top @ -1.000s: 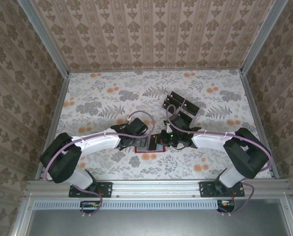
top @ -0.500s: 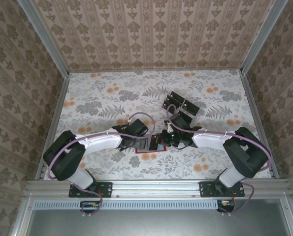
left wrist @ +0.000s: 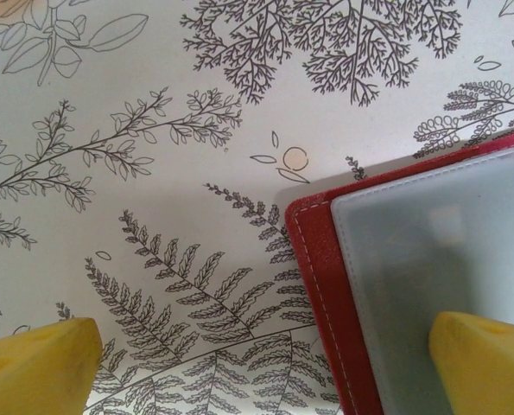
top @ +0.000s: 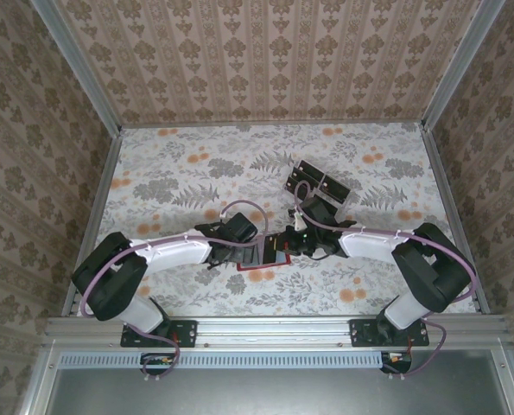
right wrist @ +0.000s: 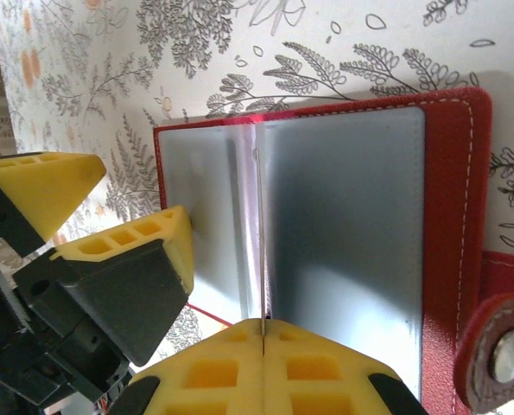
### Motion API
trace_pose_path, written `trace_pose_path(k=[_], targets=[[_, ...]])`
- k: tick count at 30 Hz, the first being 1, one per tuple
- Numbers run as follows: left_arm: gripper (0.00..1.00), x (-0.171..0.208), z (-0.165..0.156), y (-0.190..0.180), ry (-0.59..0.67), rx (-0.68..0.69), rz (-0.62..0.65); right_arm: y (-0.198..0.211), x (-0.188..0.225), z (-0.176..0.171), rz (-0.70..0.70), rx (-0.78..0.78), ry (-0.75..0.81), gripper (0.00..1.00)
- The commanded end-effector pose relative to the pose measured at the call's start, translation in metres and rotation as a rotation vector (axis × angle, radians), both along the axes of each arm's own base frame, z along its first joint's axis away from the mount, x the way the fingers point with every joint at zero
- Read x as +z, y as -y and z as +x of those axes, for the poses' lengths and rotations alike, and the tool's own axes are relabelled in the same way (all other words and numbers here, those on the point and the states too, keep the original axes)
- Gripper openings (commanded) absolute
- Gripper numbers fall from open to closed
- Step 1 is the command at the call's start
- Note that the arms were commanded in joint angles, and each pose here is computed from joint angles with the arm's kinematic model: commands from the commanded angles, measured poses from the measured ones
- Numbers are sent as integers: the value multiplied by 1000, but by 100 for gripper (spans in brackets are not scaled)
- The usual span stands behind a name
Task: Put the credit cards into the card holder
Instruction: Insert the credit card into the card slot.
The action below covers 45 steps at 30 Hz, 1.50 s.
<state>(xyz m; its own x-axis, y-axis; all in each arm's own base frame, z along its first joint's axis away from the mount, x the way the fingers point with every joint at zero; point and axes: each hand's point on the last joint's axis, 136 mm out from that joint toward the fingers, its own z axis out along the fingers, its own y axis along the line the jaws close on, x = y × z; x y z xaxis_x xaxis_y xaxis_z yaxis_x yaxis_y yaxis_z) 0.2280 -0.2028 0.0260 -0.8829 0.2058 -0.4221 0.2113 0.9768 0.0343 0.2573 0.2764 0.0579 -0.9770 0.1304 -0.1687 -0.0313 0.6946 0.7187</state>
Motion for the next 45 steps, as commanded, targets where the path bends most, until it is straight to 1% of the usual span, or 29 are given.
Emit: trace_pose_path(k=[1,7,11,30,45], targets=[[100,-11,-16,-20,-52,16,72,-12,25,9,83,59,71,0],[100,-12,-16,-21,-51,19,74,-22,29,14,150,127,70,0],[100,-11,-16,-22,-51,21,78,-25,24,16,158,153,58,0],[100,-12,-16,-24,-52,23,87,-8,-11,13,138,125,7,0],[100,-13,-17,-23,-57,20,89,-5,-26,9,138,125,-18,0]])
